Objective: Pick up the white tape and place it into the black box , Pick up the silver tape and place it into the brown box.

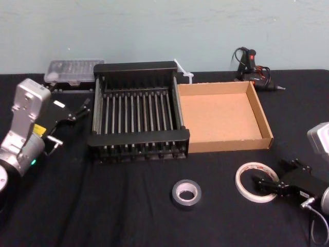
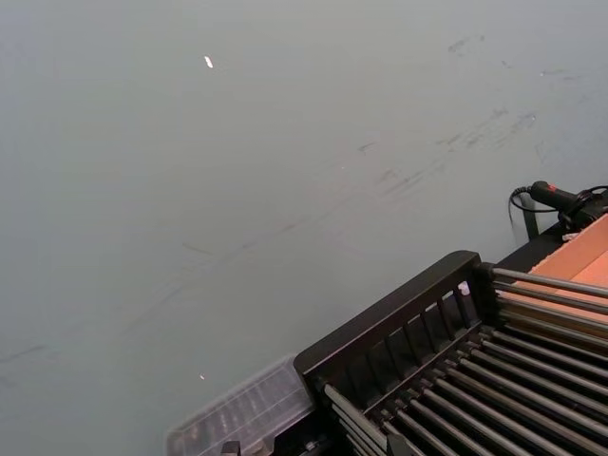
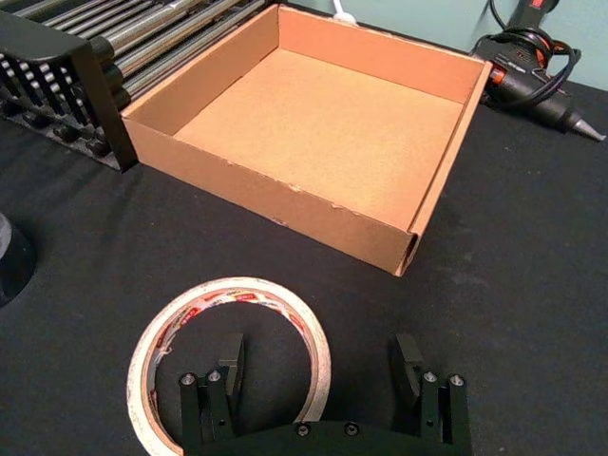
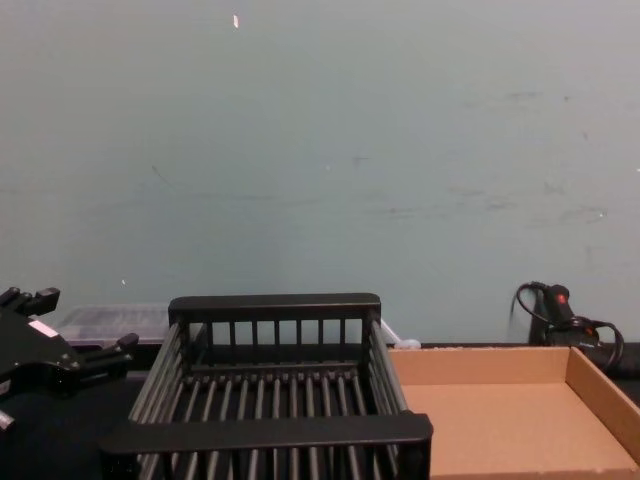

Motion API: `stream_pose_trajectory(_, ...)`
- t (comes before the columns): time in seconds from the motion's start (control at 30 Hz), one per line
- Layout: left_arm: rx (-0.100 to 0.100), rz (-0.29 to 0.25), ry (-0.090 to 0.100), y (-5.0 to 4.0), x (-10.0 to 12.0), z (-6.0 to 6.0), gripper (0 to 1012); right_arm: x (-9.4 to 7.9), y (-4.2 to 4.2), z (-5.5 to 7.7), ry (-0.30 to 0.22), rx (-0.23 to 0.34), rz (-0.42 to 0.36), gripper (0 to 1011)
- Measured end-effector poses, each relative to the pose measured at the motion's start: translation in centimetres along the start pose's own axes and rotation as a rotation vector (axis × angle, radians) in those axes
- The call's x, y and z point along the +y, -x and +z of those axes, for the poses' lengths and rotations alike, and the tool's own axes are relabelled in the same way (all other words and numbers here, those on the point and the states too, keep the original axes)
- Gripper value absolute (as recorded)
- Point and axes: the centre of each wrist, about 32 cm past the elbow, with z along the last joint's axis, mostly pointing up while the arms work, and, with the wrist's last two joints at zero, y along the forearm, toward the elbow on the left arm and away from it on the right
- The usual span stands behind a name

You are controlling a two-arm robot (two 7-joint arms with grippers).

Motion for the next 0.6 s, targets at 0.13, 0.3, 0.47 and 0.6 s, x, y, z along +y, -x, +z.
stream_pose_trajectory(0.13, 0.0, 0.0, 0.0, 0.0, 0.0, 0.0, 1001, 0.02, -0.02, -0.03, 0.004, 0.001, 0.001, 1002)
stream_pose_trajectory(0.3, 0.0, 0.0, 0.0, 0.0, 0.0, 0.0, 1001, 0.0, -0.1, -0.05, 0.006, 0.004, 0.004, 1003)
stream_pose_trajectory(0.47, 0.0, 0.0, 0.0, 0.0, 0.0, 0.0, 1002, -0.03, -0.15, -0.06, 0.006, 0.005, 0.005, 1002)
stream_pose_trajectory(0.6, 0.0, 0.0, 0.0, 0.0, 0.0, 0.0, 1001, -0.03, -0.15, -0.06, 0.006, 0.005, 0.005, 1002)
